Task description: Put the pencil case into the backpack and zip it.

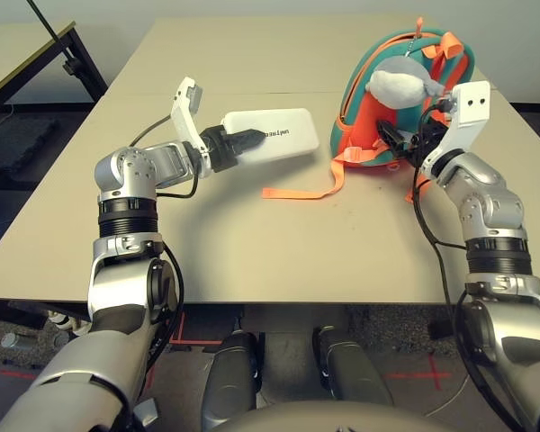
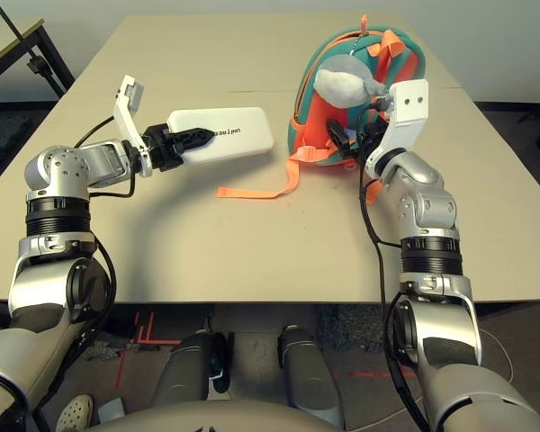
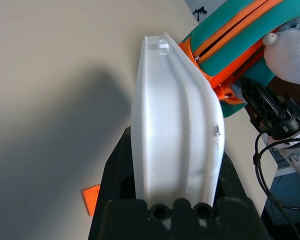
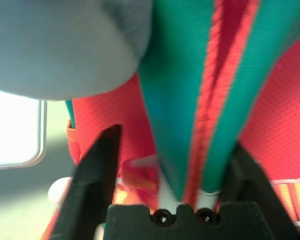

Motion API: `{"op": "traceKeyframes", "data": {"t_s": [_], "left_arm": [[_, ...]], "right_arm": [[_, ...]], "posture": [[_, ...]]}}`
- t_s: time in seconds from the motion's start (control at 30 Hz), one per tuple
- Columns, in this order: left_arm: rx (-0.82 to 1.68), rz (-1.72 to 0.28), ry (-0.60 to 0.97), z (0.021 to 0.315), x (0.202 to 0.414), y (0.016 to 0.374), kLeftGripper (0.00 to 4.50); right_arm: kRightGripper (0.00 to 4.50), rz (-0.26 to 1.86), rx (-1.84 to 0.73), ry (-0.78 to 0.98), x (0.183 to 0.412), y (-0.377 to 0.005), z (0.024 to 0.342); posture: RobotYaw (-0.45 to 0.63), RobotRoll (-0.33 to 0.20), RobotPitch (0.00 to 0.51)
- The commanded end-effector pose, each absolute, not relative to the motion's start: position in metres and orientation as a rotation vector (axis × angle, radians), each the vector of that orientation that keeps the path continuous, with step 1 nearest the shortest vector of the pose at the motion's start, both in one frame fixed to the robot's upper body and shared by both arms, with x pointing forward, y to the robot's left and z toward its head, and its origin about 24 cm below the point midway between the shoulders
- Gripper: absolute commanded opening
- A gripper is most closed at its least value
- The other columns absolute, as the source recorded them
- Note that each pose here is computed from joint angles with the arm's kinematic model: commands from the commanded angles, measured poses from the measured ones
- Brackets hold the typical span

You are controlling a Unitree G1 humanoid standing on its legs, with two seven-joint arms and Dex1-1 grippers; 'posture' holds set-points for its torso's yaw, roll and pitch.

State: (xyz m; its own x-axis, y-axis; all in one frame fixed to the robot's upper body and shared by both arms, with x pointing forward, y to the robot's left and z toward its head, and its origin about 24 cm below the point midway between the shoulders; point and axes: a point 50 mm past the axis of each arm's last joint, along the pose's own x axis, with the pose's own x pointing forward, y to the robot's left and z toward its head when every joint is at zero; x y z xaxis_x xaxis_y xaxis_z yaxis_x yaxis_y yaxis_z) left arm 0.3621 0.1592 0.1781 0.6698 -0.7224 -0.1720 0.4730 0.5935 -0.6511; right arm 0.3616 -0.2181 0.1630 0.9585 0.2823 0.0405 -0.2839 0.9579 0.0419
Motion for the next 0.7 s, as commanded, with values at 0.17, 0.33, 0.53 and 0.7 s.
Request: {"op": "traceKeyframes", "data": {"t_s": [0.17,0.33,0.53,0.7], "left_arm": [[-0.597,-0.756,0.407,0.189,0.363,0.155,1.22],[-0.596,-0.756,0.405,0.19,0.363,0.155,1.22],[-0.596,-0.758,0.404,0.191,0.363,0.154,1.22],[-0.6,-0.75,0.405,0.189,0.364,0.155,1.22]], "right_arm": [[0.24,0.301,0.036,-0.043,0.365,-0.216,0.164],[0.16,0.292,0.032,-0.046,0.365,-0.217,0.164],[0.16,0.357,0.036,-0.088,0.356,-0.209,0.178],[0.16,0.463,0.056,-0.114,0.333,-0.187,0.192]], "posture": [[-0.18,0.0,0.08],[-0.19,0.0,0.079],[-0.19,0.0,0.087],[-0.2,0.0,0.092]]}}
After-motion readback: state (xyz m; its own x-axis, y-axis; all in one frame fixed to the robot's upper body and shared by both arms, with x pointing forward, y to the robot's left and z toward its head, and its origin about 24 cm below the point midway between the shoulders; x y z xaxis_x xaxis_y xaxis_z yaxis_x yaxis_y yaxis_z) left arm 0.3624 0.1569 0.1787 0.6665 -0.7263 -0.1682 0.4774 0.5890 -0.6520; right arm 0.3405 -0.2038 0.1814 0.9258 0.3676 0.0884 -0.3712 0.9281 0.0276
